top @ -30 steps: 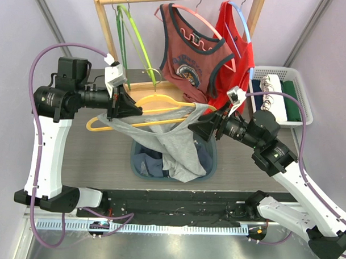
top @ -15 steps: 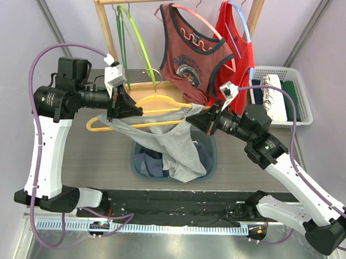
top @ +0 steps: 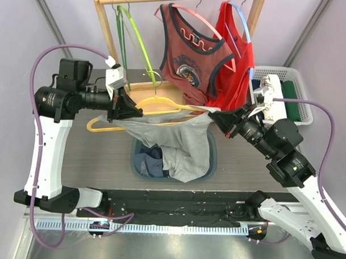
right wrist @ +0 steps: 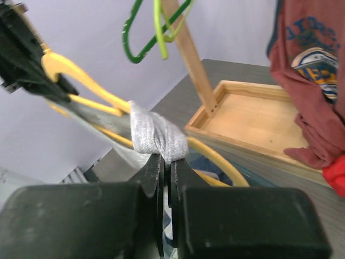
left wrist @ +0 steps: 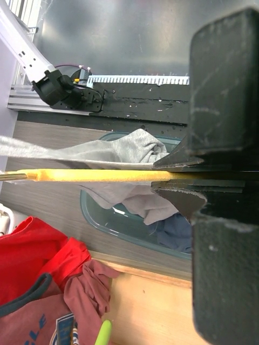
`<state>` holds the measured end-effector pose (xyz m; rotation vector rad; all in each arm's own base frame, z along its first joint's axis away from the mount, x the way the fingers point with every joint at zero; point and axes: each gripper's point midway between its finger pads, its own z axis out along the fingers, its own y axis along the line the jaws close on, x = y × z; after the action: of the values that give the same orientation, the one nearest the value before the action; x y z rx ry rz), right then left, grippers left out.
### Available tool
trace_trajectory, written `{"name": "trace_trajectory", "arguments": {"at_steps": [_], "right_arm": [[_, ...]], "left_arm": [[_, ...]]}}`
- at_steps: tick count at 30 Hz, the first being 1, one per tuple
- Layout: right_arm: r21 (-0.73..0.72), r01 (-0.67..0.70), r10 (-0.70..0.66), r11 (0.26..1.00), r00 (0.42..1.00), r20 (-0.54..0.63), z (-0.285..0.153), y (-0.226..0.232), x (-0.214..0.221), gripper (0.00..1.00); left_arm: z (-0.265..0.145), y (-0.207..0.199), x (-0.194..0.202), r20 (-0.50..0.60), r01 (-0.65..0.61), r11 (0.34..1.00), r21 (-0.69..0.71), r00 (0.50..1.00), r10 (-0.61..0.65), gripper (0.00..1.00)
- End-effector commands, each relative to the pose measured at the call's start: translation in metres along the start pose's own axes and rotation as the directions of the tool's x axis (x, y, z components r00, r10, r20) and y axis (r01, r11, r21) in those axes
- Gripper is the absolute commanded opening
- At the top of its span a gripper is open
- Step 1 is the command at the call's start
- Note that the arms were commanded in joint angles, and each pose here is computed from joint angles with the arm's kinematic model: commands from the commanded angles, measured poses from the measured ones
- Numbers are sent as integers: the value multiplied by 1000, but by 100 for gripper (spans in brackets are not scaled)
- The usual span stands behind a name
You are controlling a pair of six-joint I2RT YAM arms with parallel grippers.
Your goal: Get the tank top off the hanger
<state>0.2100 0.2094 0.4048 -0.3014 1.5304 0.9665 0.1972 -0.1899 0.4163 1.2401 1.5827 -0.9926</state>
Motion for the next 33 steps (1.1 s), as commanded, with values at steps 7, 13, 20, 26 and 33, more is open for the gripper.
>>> {"name": "trace_trajectory", "arguments": {"at_steps": [7, 13, 20, 26, 33], "right_arm": [[515, -53, 30, 855, 998, 53, -6, -104, 15, 1], [615, -52, 57, 787, 998, 12, -20, -134, 36, 1], [625, -33, 58, 780, 998, -19, -28, -143, 40, 1], [540, 6, 85, 841, 986, -142, -16, -135, 70, 1], [190, 23, 24, 982, 969, -244, 0, -70, 68, 2]], "left_arm": [[-8, -13, -4, 7, -60, 998, -10, 998, 61, 0], [-6, -14, -8, 23, -49, 999, 17, 999, 49, 0], [-6, -16, -7, 22, -49, 998, 25, 999, 48, 0], [-8, -21, -10, 30, -61, 998, 34, 998, 60, 0], [-1, -23, -14, 71, 5, 995, 99, 997, -12, 0]]}}
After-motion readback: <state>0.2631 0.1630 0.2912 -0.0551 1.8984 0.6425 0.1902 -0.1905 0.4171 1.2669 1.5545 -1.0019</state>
